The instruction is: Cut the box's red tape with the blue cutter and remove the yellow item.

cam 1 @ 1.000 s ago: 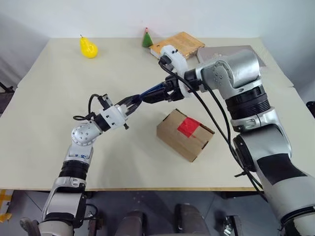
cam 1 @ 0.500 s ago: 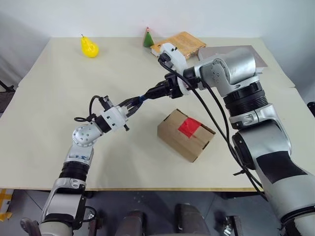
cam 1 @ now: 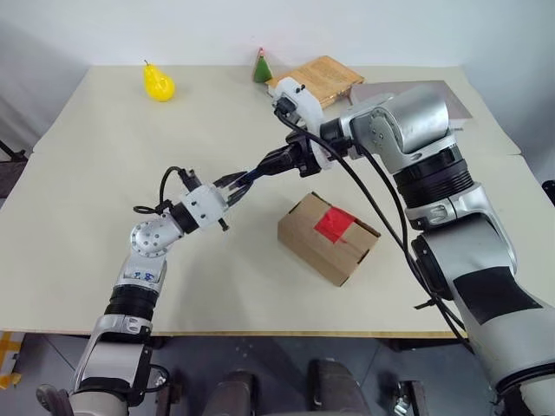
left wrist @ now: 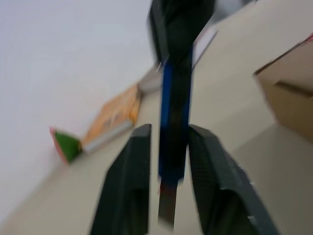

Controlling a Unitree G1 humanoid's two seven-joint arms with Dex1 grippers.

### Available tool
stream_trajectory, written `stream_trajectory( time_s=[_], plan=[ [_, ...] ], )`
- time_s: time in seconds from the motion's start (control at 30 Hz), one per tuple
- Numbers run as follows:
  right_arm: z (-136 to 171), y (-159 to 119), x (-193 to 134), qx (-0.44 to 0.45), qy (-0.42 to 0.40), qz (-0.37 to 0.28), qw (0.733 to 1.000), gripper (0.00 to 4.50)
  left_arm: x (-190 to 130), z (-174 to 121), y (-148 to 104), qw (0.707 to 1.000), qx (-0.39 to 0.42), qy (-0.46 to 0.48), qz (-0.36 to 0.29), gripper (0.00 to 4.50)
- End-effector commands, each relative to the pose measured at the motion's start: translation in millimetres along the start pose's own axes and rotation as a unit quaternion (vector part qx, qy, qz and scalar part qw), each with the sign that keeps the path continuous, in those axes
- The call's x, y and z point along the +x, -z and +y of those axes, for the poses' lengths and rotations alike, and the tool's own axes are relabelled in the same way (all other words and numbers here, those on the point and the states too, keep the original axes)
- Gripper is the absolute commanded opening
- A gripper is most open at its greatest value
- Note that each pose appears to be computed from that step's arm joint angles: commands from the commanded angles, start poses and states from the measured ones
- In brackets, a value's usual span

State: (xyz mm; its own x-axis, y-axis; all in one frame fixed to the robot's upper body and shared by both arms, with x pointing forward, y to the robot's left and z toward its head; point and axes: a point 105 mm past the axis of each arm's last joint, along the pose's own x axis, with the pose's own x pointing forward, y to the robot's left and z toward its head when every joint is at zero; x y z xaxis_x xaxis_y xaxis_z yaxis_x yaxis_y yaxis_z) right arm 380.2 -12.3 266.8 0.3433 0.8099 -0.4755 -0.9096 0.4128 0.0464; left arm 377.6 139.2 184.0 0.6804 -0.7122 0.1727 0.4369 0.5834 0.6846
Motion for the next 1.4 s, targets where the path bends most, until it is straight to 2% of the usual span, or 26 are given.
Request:
stream_trajectory(
  time_s=[0.03,0.17,0.27,0.6,0.83,1.03,1.3,1.4],
  plan=[
    [-13.0,-12.8,-19.2,-0.007,0.044,-0.039,0.998,0.16,-11.9,25.7,-3.4,0.999,-0.018,-0.038,0.016,2.29],
    [-22.3,-13.8,-28.1,-0.004,0.074,-0.056,0.996,0.16,-18.7,32.5,-3.5,0.998,-0.025,-0.039,0.031,3.55],
    [-35.5,-13.3,-48.4,0.007,0.117,-0.082,0.99,0.16,-34.0,37.0,-4.5,0.998,-0.046,-0.028,0.039,4.44],
    [-45.1,2.1,-90.6,0.015,0.172,-0.114,0.978,0.16,-56.8,43.5,-25.7,0.996,-0.079,0.022,0.038,4.5],
    [-24.7,5.4,-121.9,-0.006,0.157,-0.151,0.976,0.16,-50.7,34.1,-55.6,0.988,-0.13,0.082,0.006,4.5],
    [-11.5,19.3,-148.4,-0.017,0.161,-0.153,0.975,0.16,-31.0,4.2,-75.7,0.968,-0.175,0.181,-0.012,2.65],
    [7.7,39.5,-181.0,-0.033,0.187,-0.155,0.97,0.16,-2.9,-14.2,-97.8,0.946,-0.19,0.262,-0.033,0.06],
    [12.7,48.8,-184.6,-0.041,0.202,-0.146,0.968,0.16,6.5,-25.9,-97.3,0.934,-0.19,0.3,-0.025,0.0]
  ],
)
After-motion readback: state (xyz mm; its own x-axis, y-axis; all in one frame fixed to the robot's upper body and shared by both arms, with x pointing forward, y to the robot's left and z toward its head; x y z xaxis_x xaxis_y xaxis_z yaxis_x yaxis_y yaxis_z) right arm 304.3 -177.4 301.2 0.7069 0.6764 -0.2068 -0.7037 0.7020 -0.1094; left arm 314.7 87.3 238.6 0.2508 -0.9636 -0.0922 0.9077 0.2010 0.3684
